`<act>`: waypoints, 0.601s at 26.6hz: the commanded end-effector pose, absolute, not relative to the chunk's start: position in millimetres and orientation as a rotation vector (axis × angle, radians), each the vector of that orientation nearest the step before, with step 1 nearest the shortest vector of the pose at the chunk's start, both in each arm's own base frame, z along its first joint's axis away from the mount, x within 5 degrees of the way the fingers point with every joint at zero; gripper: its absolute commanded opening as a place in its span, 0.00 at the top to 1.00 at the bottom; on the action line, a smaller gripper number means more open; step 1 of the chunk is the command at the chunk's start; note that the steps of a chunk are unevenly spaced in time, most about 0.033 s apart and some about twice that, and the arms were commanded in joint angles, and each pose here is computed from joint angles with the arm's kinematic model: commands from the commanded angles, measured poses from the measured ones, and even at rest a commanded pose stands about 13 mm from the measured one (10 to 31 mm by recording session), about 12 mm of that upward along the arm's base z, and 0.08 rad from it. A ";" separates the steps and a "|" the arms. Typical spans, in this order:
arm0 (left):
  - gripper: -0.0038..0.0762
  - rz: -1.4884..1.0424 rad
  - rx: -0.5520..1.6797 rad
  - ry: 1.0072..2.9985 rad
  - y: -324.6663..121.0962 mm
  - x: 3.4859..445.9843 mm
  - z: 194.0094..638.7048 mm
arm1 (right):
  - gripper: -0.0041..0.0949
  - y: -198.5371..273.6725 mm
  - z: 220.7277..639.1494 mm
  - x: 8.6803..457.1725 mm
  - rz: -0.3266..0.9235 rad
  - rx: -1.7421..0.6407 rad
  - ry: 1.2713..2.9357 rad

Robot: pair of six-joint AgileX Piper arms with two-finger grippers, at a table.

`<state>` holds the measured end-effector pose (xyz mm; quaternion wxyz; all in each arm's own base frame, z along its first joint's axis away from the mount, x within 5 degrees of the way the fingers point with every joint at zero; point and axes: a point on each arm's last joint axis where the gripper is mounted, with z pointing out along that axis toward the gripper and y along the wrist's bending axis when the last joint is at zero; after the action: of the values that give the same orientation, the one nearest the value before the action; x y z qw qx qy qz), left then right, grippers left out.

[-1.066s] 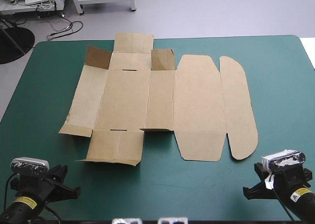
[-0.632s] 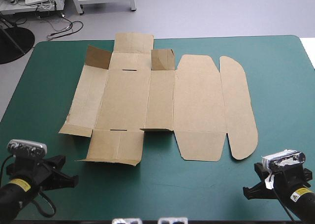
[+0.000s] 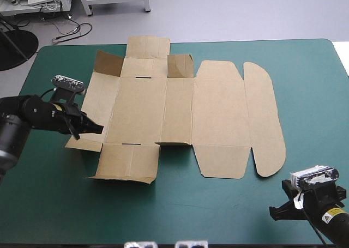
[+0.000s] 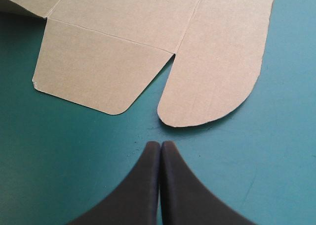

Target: Fold the box

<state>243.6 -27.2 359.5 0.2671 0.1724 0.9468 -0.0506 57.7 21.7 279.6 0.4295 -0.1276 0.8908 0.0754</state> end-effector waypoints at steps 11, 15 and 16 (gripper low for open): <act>0.70 -0.551 -0.016 2.534 88.7 275.3 344.5 | 0.98 22.2 292.6 61.4 0.179 -0.322 2.138; 0.36 -0.626 -0.043 2.598 102.8 295.3 311.5 | 0.98 22.2 292.6 61.4 0.179 -0.322 2.138; 0.32 -0.647 -0.035 2.615 105.0 299.7 303.5 | 0.98 22.2 292.6 61.4 0.179 -0.322 2.138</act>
<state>290.8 104.2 302.9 0.2135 -0.0193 0.9550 -0.2051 57.7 21.7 279.6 0.4299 -0.1322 0.8902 0.0732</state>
